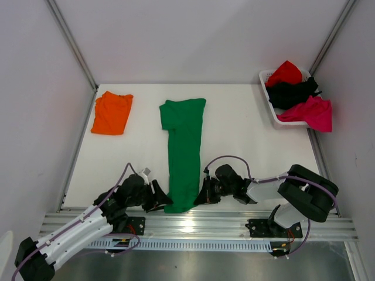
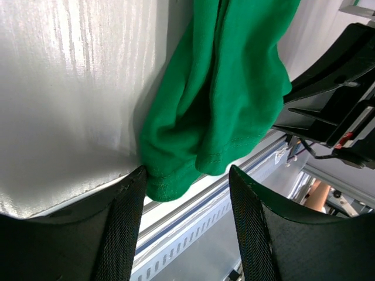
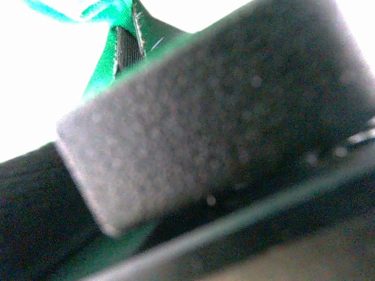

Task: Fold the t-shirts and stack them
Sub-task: Fold the tshirt

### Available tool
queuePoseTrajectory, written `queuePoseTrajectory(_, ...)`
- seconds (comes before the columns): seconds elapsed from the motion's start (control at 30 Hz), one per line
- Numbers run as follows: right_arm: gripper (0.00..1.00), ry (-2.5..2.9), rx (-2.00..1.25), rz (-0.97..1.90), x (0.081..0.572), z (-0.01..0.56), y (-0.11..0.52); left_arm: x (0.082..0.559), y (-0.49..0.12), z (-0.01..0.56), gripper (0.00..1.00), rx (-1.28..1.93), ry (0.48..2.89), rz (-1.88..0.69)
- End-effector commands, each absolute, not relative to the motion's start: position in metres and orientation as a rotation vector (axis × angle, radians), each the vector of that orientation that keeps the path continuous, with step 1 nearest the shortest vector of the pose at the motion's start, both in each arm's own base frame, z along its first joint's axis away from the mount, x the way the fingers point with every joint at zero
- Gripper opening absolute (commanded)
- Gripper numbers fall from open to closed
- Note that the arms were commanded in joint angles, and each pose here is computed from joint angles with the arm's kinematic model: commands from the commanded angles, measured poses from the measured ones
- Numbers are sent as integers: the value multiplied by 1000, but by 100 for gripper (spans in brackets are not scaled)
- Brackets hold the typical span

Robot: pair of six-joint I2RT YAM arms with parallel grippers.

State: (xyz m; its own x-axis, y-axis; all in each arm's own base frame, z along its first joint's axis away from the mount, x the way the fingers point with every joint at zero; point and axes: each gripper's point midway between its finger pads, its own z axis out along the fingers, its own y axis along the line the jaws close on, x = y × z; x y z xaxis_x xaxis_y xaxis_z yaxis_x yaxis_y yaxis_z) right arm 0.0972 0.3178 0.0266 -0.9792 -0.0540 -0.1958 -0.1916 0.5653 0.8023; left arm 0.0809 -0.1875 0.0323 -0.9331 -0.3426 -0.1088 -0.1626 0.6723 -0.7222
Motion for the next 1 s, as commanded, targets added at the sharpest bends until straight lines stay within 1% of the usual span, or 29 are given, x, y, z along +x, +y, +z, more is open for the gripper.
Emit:
queuePoseTrajectory(0.0,1,2598,-228,1423,100,35,324,64,-172,11,61,-383,2764,-991)
queuePoseTrajectory(0.13,1,2601,-231,1425,99,33,325,63,-166,8,61,-398,2781,-938)
queuePoseTrajectory(0.27,1,2601,-233,1431,99,34,326,63,-171,7,61,-405,2771,-983)
queuePoseTrajectory(0.47,1,2599,-233,1428,99,34,326,64,-173,8,61,-395,2770,-984)
queuePoseTrajectory(0.63,1,2598,-228,1425,99,34,325,59,-164,3,60,-391,2820,-906)
queuePoseTrajectory(0.8,1,2596,-228,1429,99,35,325,63,-171,3,61,-407,2789,-958)
queuePoseTrajectory(0.97,1,2599,-235,1427,99,34,325,61,-171,-3,61,-400,2815,-941)
